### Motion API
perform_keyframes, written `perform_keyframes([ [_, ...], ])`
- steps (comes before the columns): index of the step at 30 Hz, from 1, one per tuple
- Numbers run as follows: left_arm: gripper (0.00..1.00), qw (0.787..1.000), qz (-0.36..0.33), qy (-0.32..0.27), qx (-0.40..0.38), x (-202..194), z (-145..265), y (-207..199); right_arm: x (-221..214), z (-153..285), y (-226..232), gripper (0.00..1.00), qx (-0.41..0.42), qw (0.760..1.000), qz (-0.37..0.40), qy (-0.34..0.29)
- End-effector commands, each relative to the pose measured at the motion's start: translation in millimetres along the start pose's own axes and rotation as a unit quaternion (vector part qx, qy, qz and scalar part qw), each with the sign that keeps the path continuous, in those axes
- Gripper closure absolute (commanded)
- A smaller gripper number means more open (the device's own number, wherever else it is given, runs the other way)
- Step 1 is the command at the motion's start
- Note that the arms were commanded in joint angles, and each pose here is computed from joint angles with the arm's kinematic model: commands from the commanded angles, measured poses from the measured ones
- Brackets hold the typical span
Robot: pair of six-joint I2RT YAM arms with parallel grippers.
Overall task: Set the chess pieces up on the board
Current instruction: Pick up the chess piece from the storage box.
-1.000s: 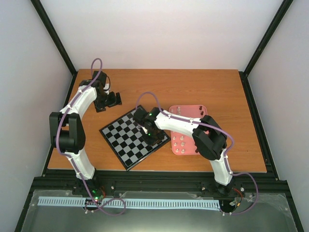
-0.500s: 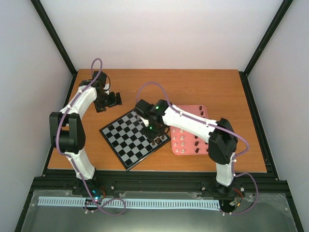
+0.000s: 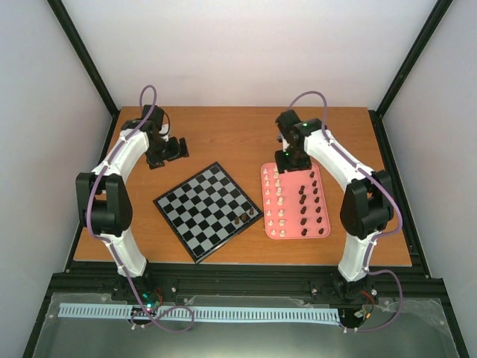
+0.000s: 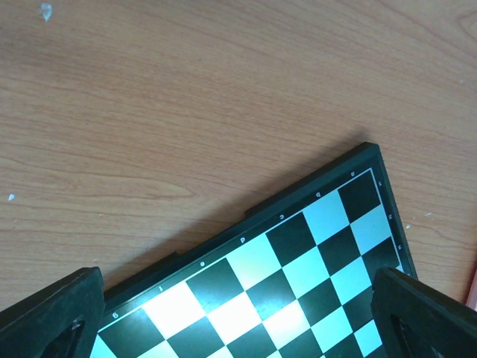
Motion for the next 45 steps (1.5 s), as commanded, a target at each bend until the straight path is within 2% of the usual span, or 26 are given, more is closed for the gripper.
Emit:
perform_keyframes([
  [1,0.00,1.000,0.004,0.003,-0.014,8.0,3.1,-9.8,-14.3,-35.9,-39.6,0.47,-0.022,0.998,-0.029,0.051],
  [6,0.00,1.000,0.005,0.009,-0.010,9.5,-3.3,-9.6,-25.5,-53.3,-57.3,0.47,-0.023,0.996,-0.037,0.073],
  [19,0.00,1.000,0.008,0.022,-0.003,11.4,-15.5,-9.0,-56.4,-82.0,-64.1,0.48,-0.016,0.992,-0.052,0.116],
  [27,0.00,1.000,0.009,0.022,-0.002,11.3,-15.5,-7.8,-56.5,-87.0,-67.1,0.59,-0.019,0.991,-0.053,0.119],
  [39,0.00,1.000,0.009,0.022,0.000,9.0,-14.9,-6.4,-58.4,-91.6,-72.7,0.66,-0.030,0.990,-0.053,0.125],
  [45,0.00,1.000,0.010,0.024,-0.001,10.1,-15.9,-7.0,-57.3,-95.3,-74.5,0.73,-0.032,0.990,-0.054,0.127],
])
Point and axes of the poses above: each gripper's point midway between its finger pads, its own z axis back along the fingers, its own y axis along the line the jaws close on, x = y × z, the point moved 5 cm from there along z, back along the fingers, and after that the axes turned 12 degrees about z, right-handed, at the moved point
